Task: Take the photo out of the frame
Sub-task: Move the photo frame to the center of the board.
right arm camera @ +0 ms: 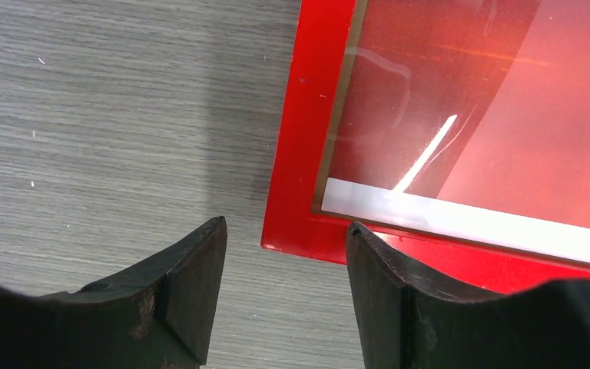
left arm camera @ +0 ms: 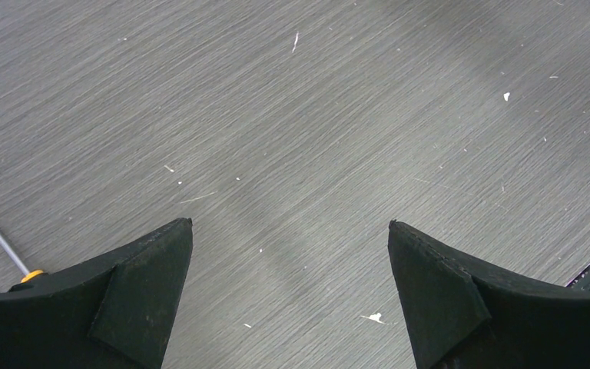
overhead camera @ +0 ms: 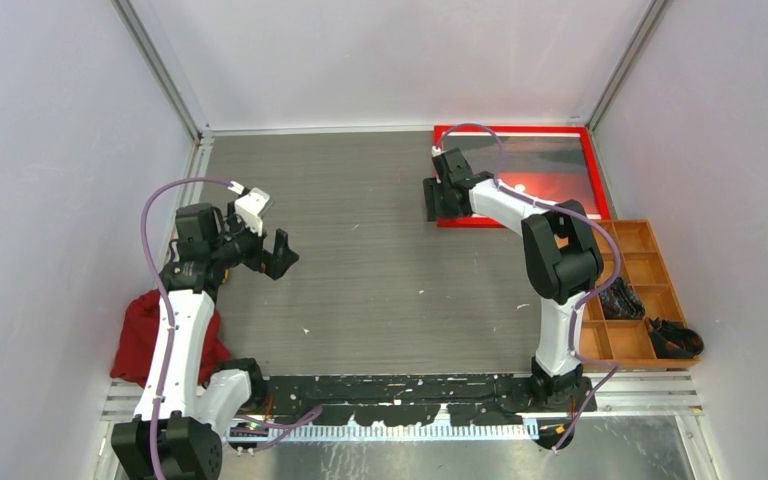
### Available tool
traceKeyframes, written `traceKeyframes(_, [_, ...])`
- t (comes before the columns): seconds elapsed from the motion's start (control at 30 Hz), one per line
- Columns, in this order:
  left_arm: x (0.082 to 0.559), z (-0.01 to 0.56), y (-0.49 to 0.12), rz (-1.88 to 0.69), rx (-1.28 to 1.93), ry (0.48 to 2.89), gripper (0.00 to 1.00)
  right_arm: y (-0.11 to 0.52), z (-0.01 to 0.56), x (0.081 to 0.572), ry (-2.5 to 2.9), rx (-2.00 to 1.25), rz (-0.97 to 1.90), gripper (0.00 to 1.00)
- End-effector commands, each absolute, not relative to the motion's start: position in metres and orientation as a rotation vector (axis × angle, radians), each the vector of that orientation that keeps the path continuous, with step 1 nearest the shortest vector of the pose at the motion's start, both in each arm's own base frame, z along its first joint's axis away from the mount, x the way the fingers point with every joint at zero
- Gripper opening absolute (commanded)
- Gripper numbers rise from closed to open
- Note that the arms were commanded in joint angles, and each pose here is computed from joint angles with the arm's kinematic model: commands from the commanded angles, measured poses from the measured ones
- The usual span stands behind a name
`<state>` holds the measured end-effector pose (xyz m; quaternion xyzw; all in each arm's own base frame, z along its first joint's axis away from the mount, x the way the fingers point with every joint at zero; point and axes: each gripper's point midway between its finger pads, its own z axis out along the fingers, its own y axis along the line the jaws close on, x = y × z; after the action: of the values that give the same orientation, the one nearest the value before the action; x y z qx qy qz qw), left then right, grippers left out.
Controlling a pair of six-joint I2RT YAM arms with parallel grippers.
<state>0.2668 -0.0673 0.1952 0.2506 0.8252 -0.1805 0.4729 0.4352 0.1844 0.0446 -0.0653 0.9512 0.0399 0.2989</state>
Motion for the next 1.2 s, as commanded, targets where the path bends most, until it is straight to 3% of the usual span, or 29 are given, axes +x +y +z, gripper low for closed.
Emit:
traceKeyframes(0.0, [0.27,0.204,-0.07,-0.442,0.636,1.965,0.99,0.189,0.046,0.442,2.503,-0.178,0.121,0.63])
traceKeyframes(0.23, [0.27,0.204,-0.07,-0.445,0.637,1.964,0.99,0.192,0.042,0.441,2.517,-0.196,0.131,0.61])
traceKeyframes(0.47, [0.269,0.204,-0.07,-0.448,0.638,1.962,0.99,0.19,0.045,0.444,2.495,-0.231,0.097,0.71])
traceKeyframes(0.93, [0.27,0.203,-0.071,-0.459,0.64,1.966,0.99,0.189,0.035,0.442,2.52,-0.251,0.08,0.7])
traceKeyframes(1.03, [0.27,0.202,-0.071,-0.462,0.639,1.968,0.99,0.19,0.039,0.443,2.512,-0.258,0.088,0.66])
traceKeyframes(1.17, [0.27,0.201,-0.072,-0.467,0.641,1.971,0.99,0.199,0.041,0.438,2.519,-0.297,0.142,0.43])
